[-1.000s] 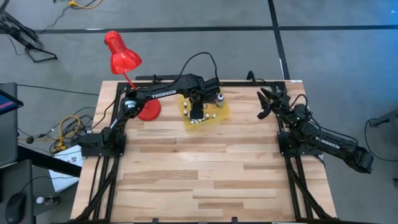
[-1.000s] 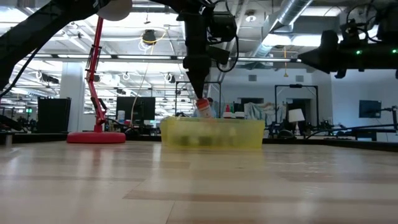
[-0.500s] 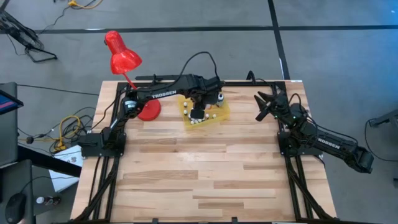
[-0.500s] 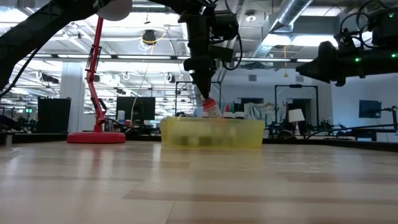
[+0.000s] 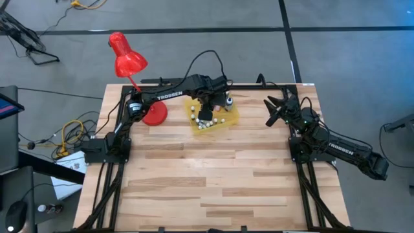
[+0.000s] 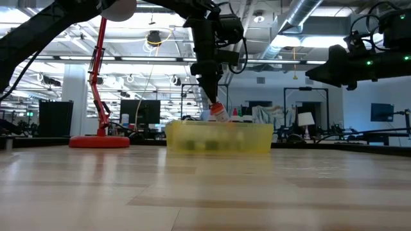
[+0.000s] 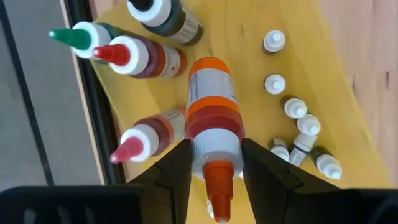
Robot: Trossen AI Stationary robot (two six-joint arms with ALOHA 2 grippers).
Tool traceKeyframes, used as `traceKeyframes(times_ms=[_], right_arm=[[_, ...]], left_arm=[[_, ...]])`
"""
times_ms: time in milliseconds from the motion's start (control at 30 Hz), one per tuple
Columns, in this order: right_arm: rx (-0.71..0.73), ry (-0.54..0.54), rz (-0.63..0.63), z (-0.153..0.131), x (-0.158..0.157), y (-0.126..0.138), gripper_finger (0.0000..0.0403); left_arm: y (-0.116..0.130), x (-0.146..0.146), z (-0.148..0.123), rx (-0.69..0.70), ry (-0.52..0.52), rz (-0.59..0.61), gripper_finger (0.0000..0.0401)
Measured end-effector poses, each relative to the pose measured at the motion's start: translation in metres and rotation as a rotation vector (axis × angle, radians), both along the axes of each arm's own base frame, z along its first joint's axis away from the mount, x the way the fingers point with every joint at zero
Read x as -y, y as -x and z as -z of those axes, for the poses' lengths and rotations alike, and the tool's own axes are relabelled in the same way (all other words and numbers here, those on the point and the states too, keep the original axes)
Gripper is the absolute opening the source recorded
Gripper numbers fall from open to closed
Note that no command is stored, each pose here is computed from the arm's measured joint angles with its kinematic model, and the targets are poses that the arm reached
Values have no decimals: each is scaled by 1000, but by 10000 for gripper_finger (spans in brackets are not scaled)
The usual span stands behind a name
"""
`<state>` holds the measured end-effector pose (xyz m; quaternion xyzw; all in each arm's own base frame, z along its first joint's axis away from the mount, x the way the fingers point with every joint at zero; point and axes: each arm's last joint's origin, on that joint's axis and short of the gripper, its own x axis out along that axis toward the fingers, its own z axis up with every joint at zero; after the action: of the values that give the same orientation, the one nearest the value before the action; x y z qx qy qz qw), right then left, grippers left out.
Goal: Pick & Place food coloring
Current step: Adjust the large orange food coloring bottle in the yellow bin
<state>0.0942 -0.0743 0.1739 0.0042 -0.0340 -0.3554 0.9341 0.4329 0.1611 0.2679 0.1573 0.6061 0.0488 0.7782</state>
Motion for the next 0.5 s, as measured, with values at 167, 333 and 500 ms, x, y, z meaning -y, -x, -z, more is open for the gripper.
traceKeyframes(times_ms=[167, 333, 500], right_arm=[[0, 0, -1, 0, 0, 0, 123], [0, 0, -1, 0, 0, 0, 123], [0, 0, 0, 0, 0, 0, 123]], left_arm=[[1, -3, 5, -14, -16, -21, 114], [5, -6, 5, -38, -7, -34, 114], [2, -9, 33, -138, 39, -77, 114]])
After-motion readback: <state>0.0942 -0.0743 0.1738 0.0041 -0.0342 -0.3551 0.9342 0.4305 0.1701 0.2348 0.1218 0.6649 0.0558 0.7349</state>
